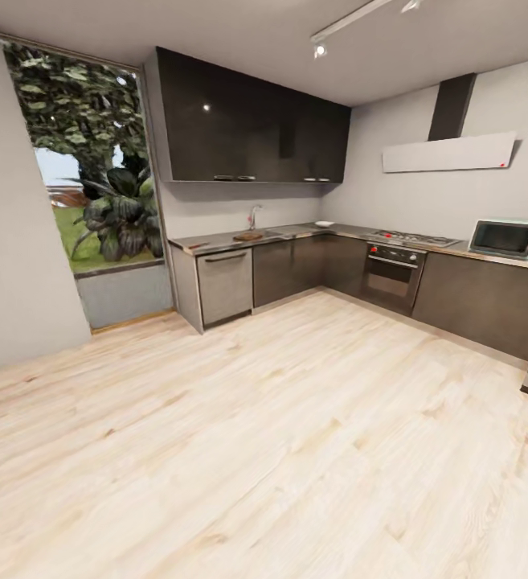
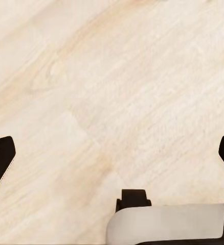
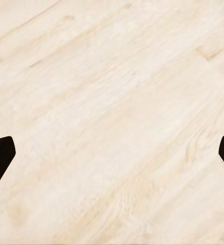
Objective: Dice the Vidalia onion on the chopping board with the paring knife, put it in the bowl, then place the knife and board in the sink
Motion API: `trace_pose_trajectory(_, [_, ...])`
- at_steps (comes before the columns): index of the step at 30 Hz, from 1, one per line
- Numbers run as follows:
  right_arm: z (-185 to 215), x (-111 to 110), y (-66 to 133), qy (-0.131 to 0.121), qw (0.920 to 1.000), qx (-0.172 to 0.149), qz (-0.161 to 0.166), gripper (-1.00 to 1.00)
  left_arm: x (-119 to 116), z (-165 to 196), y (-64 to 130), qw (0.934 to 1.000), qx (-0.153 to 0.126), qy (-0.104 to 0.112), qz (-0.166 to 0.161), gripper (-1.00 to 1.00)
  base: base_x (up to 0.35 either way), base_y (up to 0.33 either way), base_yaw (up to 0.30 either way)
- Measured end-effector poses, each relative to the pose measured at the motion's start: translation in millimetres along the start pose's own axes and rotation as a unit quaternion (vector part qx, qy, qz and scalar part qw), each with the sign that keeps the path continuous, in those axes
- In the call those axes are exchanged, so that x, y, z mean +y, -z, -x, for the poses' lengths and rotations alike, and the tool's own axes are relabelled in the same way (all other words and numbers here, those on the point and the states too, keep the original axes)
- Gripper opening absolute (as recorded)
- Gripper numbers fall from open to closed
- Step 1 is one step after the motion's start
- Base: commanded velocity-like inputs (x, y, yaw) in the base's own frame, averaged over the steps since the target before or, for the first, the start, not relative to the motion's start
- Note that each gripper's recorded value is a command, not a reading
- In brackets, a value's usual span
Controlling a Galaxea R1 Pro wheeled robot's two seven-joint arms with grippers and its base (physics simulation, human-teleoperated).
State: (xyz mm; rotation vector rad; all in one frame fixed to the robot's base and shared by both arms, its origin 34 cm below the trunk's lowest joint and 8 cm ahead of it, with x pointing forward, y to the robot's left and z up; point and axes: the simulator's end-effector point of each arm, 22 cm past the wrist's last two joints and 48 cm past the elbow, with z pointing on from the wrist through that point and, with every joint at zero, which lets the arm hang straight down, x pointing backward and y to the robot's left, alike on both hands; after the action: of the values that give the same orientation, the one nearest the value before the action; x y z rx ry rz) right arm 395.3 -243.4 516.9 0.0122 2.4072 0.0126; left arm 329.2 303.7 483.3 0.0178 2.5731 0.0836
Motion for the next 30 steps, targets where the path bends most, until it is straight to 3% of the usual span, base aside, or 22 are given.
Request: trace_pose_trajectory(30, [0.0, 0.1, 0.0, 0.0, 1.0, 0.0, 0.0, 1.0, -0.1, 0.0, 0.0, 1.0, 0.0, -0.001, 0.0, 1.0, 0.317, 0.0, -0.138])
